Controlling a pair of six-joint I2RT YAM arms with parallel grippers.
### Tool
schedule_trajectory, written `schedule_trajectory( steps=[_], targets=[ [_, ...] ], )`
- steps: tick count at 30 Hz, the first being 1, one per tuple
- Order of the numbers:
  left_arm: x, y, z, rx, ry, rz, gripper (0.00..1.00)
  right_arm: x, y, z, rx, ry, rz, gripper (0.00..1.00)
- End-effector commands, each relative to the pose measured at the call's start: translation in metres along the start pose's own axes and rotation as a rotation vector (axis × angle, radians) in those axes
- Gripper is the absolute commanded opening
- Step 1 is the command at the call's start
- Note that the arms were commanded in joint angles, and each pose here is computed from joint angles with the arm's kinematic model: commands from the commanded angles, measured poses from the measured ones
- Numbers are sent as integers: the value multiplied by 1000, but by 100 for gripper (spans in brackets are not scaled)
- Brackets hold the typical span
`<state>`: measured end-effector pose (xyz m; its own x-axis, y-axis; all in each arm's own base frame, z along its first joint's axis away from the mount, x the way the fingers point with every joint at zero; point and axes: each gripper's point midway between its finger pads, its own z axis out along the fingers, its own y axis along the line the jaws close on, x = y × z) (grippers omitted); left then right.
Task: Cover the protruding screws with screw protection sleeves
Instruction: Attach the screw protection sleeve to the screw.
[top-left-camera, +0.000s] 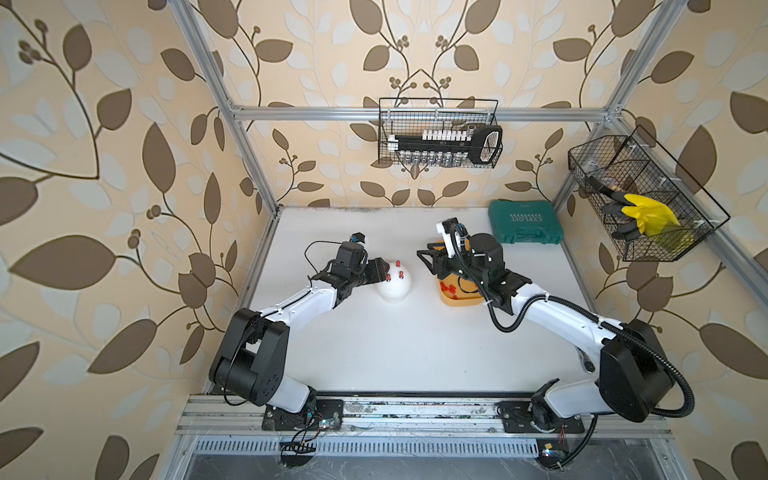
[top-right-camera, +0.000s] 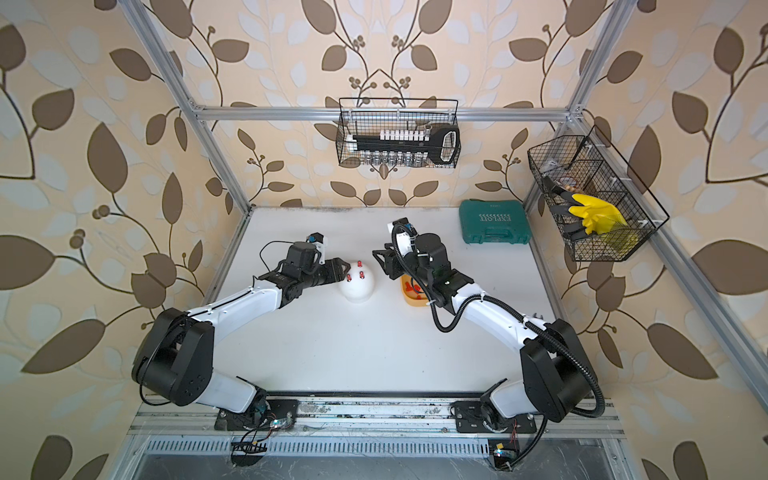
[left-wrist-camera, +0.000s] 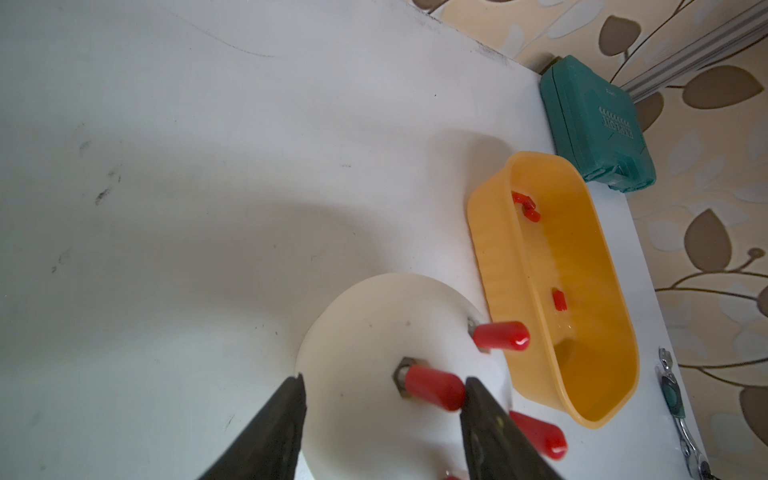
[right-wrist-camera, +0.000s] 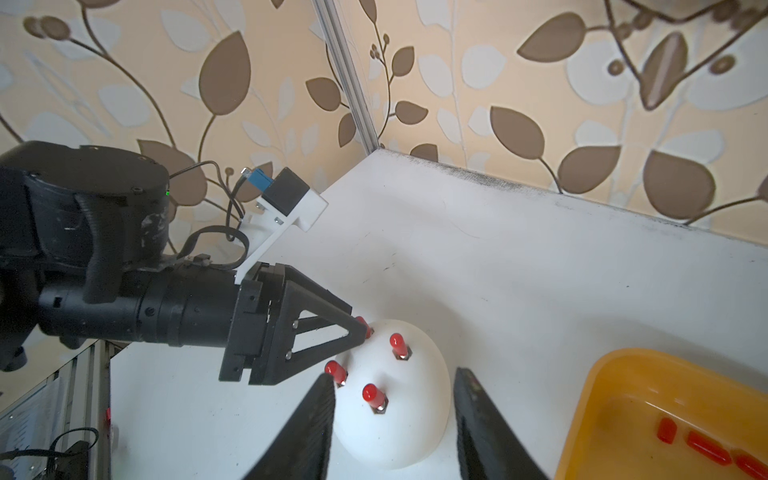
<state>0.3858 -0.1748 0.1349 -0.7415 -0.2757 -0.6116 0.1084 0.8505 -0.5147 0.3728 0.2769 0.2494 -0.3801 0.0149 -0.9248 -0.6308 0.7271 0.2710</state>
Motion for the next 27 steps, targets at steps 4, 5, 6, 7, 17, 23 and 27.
schedule_trajectory(
  steps=[4, 5, 6, 7, 17, 23, 27],
  targets=[
    [-30, -11, -22, 25, -106, -1, 63, -10, 9, -4, -26, -27, -24, 48],
    [-32, -10, -25, 22, -114, -3, 63, -11, 9, -4, -26, -30, -25, 48],
    [-35, -10, -27, 21, -121, -10, 64, -11, 10, -4, -27, -29, -27, 48],
    [-36, -9, -29, 19, -122, -11, 64, -11, 9, -4, -27, -29, -25, 48],
    [-15, 8, -5, -9, -49, -20, 63, -12, 12, -5, -28, -31, -33, 48],
    [-12, 9, -4, -7, -47, -1, 64, -9, 10, -2, -19, -20, -33, 48],
    [-11, 12, -7, -29, -42, 5, 64, -5, 9, 0, -19, -12, -24, 48]
  ],
)
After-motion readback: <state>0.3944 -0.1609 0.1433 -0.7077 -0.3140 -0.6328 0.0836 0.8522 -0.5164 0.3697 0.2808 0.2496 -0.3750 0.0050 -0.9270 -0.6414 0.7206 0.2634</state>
